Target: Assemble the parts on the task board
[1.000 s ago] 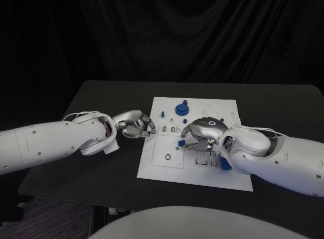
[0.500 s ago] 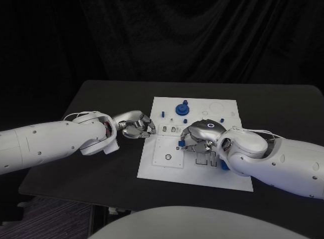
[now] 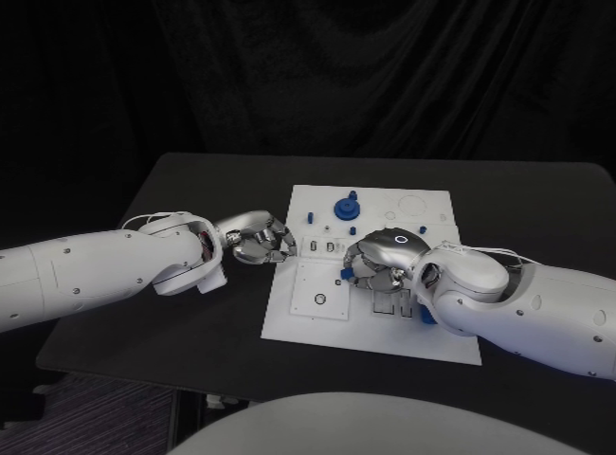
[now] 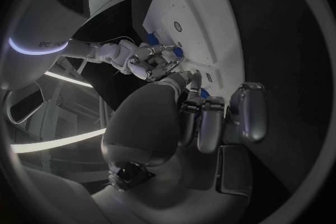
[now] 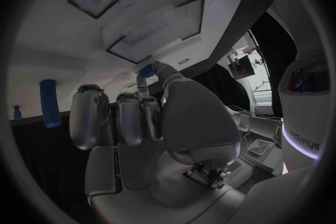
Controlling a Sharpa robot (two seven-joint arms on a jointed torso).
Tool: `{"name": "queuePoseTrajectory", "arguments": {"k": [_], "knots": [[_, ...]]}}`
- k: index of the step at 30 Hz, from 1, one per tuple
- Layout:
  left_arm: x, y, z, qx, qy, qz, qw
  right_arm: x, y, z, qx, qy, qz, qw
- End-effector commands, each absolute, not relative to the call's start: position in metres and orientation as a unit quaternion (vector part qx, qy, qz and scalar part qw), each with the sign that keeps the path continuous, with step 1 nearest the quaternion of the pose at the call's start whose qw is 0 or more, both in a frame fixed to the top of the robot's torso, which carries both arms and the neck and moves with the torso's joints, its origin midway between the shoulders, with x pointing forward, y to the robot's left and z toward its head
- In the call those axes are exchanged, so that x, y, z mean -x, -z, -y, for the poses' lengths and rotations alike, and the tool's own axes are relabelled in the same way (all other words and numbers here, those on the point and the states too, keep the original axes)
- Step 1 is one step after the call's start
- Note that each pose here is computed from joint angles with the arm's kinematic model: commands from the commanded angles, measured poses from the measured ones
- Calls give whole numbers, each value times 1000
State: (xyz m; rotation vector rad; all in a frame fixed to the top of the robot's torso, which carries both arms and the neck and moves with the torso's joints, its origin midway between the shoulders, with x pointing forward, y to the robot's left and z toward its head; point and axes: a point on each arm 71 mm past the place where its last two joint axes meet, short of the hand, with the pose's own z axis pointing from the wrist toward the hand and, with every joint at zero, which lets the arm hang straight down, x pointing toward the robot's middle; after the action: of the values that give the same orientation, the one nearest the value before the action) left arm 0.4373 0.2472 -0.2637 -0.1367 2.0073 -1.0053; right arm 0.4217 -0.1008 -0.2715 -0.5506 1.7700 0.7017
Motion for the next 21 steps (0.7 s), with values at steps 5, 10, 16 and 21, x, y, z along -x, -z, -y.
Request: {"name": "queuePoseTrajectory", "arguments": {"k": [5,10,16,21], "knots": [[-437,265,-244,55,410,-805,425,-422,265,107,212,-312,-721,582],[-437,265,-242,53,412,-804,426,-427,253,119,177,-324,-714,595],[-437,264,-242,53,414,-802,428,-447,210,138,105,-339,-735,578],[-437,265,-241,53,414,-802,427,-461,170,151,83,-342,-739,575]]}}
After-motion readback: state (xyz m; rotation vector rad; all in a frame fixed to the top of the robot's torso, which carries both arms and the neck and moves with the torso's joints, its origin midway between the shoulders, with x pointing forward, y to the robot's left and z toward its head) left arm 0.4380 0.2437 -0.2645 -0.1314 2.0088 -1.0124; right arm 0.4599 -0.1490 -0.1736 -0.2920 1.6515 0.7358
